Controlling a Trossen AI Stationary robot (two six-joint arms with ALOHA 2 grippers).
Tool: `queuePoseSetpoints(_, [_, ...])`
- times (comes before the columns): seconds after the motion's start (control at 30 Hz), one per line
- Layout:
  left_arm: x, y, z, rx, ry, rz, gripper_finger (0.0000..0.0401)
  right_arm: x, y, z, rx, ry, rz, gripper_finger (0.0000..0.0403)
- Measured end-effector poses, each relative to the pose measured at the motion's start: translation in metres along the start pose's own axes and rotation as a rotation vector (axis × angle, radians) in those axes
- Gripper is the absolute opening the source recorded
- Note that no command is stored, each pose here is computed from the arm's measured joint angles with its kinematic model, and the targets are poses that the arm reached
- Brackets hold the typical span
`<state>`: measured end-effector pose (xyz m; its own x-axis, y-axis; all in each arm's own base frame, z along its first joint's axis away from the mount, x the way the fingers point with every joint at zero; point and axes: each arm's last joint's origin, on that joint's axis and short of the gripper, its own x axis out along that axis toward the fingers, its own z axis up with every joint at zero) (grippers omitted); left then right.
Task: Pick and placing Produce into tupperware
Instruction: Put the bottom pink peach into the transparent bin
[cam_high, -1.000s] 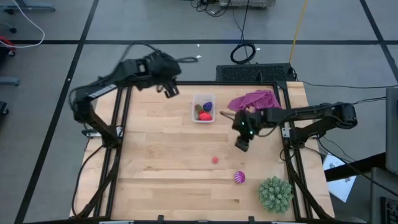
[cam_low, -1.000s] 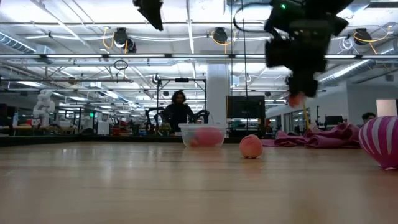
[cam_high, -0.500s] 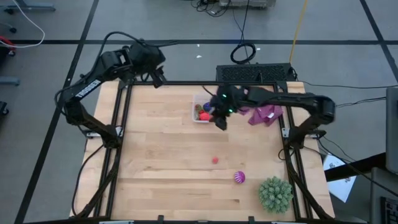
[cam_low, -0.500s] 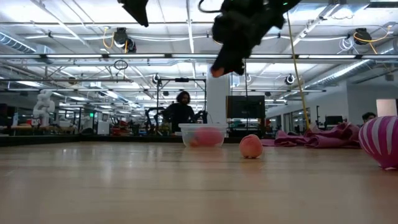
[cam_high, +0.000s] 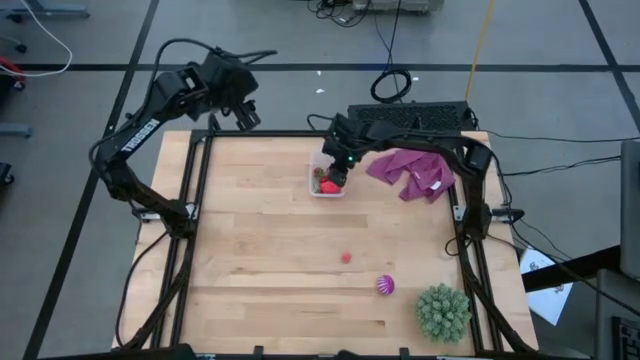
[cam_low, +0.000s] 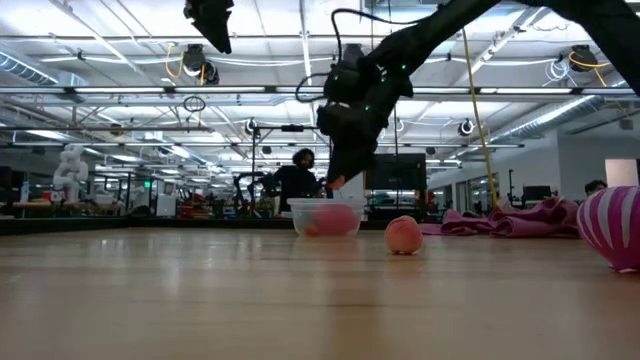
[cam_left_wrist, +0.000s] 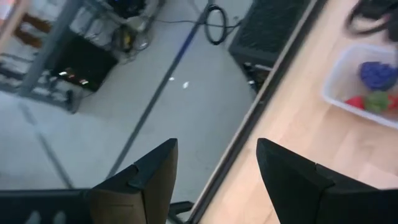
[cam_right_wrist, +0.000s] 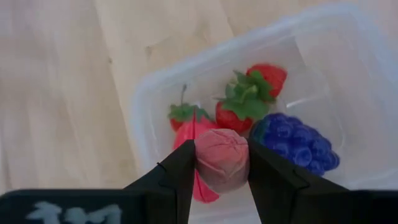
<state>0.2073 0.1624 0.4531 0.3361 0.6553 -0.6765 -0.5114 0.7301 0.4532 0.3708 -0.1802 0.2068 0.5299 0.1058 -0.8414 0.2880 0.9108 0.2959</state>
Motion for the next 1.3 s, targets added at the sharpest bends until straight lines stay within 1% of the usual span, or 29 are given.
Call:
queuePoseSetpoints(0.1, [0.003,0.004,0.000,-0.017,-0.011,-0.022,0.0225,0.007,-0.004,-0.002,0.004,0.029,0.000,0.0123])
queuePoseSetpoints(0.3, [0.003,0.006,0.000,-0.025,-0.017,-0.020,0.0225,0.009,-0.003,0.002,-0.029,-0.011,0.002,0.0123])
queuePoseSetpoints(0.4, [0.003,0.005,0.000,-0.025,-0.024,-0.037,0.0225,0.009,-0.003,0.002,-0.028,-0.008,0.009,0.0123])
queuePoseSetpoints(0.47, [0.003,0.004,0.000,-0.024,-0.027,-0.045,0.0225,0.009,-0.002,0.000,-0.024,0.005,0.030,0.0123])
queuePoseSetpoints(0.7, [0.002,0.004,0.001,-0.038,-0.030,-0.052,0.0225,0.010,0.003,-0.001,-0.030,0.025,0.035,0.0124])
queuePoseSetpoints(0.93, [0.002,0.003,0.001,-0.041,-0.031,-0.056,0.0225,0.020,0.004,-0.009,-0.012,0.100,0.040,0.0124])
queuePoseSetpoints(1.03, [0.003,0.003,0.001,-0.045,-0.031,-0.058,0.0225,0.024,0.004,-0.008,-0.018,0.095,0.044,0.0124])
queuePoseSetpoints(1.3, [0.003,0.003,0.001,-0.046,-0.031,-0.058,0.0225,0.025,0.004,-0.008,-0.044,0.092,0.045,0.0124])
